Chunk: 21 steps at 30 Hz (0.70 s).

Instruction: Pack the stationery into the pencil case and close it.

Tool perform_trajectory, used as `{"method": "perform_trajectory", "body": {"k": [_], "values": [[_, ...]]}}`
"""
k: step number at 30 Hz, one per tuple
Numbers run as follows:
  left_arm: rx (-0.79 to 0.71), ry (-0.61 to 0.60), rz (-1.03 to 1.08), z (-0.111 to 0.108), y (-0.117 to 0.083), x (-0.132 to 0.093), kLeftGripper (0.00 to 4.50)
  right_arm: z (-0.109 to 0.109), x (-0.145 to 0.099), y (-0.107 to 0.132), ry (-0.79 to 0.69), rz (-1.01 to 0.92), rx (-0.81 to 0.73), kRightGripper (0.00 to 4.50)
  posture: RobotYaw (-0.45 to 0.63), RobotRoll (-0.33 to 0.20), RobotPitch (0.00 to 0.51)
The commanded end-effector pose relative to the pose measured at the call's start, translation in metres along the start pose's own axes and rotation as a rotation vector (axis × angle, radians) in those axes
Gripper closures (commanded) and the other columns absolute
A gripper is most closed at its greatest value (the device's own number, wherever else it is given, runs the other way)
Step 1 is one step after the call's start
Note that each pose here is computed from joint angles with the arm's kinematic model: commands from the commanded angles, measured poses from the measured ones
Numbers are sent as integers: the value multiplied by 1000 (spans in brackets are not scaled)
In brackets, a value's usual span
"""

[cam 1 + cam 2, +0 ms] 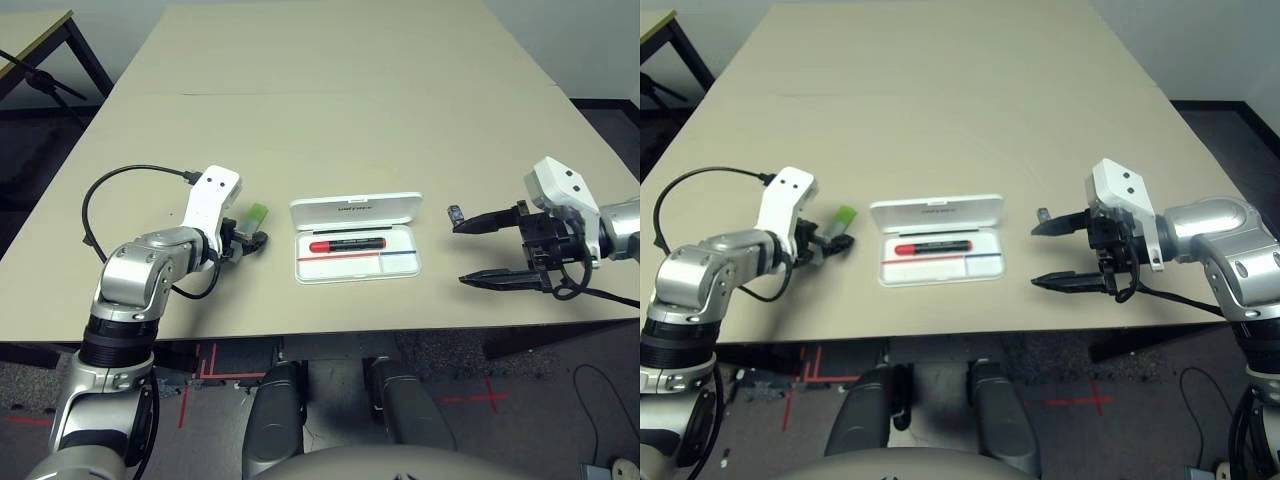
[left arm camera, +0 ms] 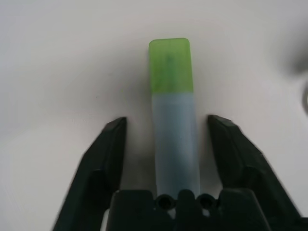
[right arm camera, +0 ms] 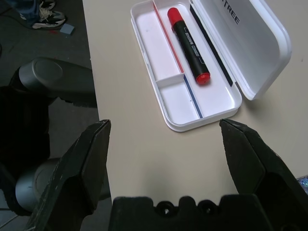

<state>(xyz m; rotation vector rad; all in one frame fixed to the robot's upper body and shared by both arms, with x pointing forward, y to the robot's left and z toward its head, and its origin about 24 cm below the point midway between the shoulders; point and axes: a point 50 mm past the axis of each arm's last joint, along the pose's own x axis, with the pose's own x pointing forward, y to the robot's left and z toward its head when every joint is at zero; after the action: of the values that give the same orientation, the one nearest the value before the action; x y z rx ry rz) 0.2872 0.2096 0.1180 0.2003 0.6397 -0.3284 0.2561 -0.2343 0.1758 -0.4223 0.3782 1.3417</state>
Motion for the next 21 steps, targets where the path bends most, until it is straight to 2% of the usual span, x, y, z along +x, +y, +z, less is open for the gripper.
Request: {"method": "perform_trajectory", "body": {"k": [1, 3, 4, 11, 18, 21], "values": [[18, 63, -6, -14, 2, 0, 2577, 1, 2, 1, 13, 4, -22, 0, -76, 0, 151], [35, 57, -2, -13, 6, -4, 3357, 0, 3, 0, 15, 5, -25, 0, -69, 0, 152], [43, 50, 3, -12, 9, -6, 3405, 0, 3, -1, 16, 5, -27, 0, -69, 0, 152], [124, -23, -42, -5, 24, -25, 3397, -2, 6, -3, 22, 12, -36, 0, -49, 0, 153], [237, -22, -162, -26, 56, -61, 3397, -3, 7, -6, 25, 14, -44, 0, -33, 0, 152], [313, -50, -280, -36, 58, -76, 3397, -4, 7, -7, 27, 14, -46, 0, -24, 0, 153]]}}
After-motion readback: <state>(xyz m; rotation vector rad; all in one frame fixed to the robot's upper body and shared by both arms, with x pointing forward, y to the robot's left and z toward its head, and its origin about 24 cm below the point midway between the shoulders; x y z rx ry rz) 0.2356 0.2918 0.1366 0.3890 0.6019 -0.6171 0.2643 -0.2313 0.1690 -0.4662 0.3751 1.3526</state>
